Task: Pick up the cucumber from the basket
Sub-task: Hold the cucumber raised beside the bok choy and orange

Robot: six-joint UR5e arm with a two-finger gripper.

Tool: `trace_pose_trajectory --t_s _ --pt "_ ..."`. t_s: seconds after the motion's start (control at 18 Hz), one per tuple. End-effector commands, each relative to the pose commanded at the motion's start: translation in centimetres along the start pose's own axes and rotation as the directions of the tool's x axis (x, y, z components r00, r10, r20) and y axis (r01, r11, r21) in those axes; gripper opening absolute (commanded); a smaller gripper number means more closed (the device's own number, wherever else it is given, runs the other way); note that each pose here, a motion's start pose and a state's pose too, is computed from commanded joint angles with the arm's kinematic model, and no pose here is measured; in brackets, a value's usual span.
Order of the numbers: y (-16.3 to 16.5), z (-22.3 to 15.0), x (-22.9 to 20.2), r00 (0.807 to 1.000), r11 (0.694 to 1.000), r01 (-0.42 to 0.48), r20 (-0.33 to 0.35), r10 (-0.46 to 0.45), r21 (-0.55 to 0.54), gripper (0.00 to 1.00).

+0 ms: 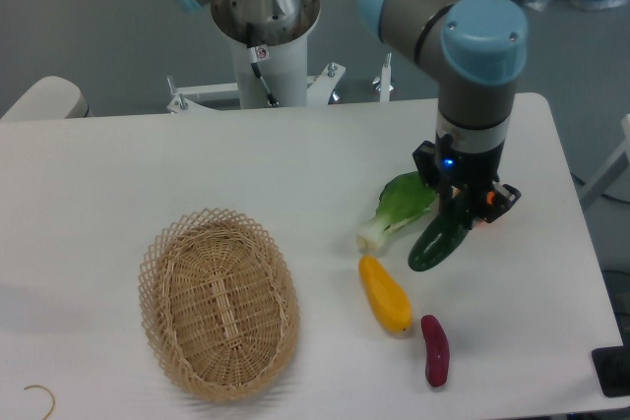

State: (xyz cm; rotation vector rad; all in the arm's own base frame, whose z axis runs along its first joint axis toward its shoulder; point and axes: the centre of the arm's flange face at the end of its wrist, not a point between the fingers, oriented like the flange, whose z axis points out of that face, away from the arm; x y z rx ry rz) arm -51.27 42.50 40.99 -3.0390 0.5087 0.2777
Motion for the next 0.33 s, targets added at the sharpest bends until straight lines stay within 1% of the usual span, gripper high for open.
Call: trace_pose_trajectory --t_s 0.33 --pt "0.6 -0.15 -0.06 1.0 1.0 0.001 -0.003 -0.001 -0.002 0.32"
